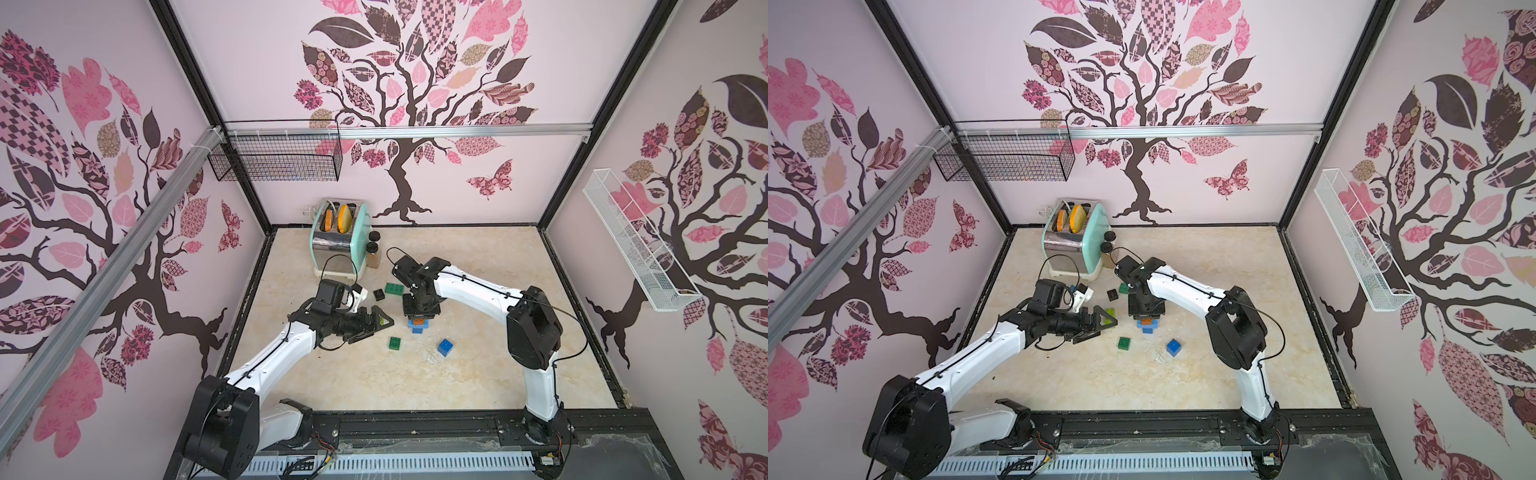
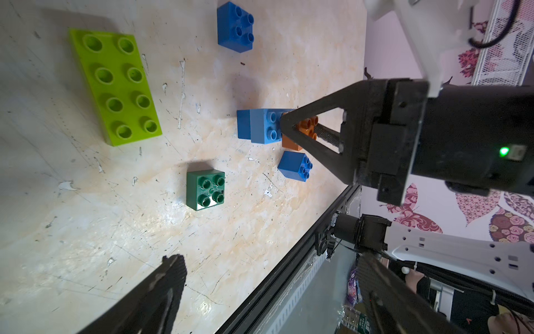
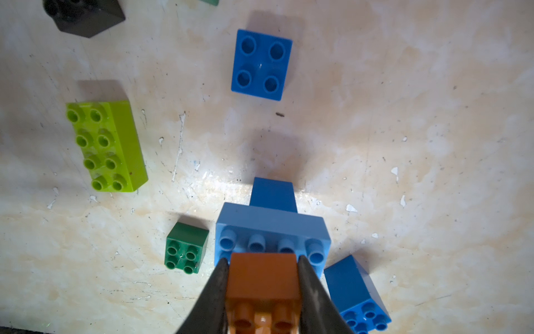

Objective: Assemble the letter f with lego
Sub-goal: Assemble the lego brick with the lego brick.

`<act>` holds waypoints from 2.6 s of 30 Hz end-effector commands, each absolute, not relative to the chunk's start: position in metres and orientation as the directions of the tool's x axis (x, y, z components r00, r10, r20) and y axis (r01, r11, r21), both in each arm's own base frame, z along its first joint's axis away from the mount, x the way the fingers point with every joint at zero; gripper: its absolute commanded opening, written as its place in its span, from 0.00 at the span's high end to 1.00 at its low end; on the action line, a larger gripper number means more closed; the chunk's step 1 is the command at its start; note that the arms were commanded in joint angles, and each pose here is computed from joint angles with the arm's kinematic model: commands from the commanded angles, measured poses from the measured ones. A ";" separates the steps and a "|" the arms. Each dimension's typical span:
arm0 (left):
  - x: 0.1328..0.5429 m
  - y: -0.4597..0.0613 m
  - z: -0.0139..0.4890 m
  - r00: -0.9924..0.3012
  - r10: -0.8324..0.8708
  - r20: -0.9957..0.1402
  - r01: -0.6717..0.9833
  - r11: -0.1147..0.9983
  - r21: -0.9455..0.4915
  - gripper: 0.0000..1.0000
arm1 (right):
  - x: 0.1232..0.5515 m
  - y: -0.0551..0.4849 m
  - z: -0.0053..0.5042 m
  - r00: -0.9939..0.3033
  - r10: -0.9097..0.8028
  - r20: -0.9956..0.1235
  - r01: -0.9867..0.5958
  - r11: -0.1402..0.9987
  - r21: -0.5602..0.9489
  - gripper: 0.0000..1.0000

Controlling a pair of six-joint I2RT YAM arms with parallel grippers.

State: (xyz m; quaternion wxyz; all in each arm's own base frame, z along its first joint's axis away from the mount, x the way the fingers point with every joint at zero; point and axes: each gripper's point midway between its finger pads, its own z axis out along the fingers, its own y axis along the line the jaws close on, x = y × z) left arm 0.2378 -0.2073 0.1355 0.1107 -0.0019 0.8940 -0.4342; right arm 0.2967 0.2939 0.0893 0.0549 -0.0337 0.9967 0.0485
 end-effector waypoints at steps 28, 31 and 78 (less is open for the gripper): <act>0.242 -0.203 0.130 -0.974 -0.122 -0.190 0.073 0.626 -0.776 0.05 | 0.299 0.292 0.084 -0.998 -0.027 -0.055 -0.031 0.997 0.075 0.73; 0.242 -0.203 0.131 -0.974 -0.120 -0.193 0.077 0.625 -0.776 0.05 | 0.299 0.290 0.083 -0.999 -0.021 -0.046 -0.025 0.997 0.078 0.73; 0.246 -0.205 0.126 -0.977 -0.120 -0.178 0.066 0.623 -0.780 0.06 | 0.309 0.285 0.096 -0.998 -0.010 -0.066 -0.014 0.998 0.063 0.60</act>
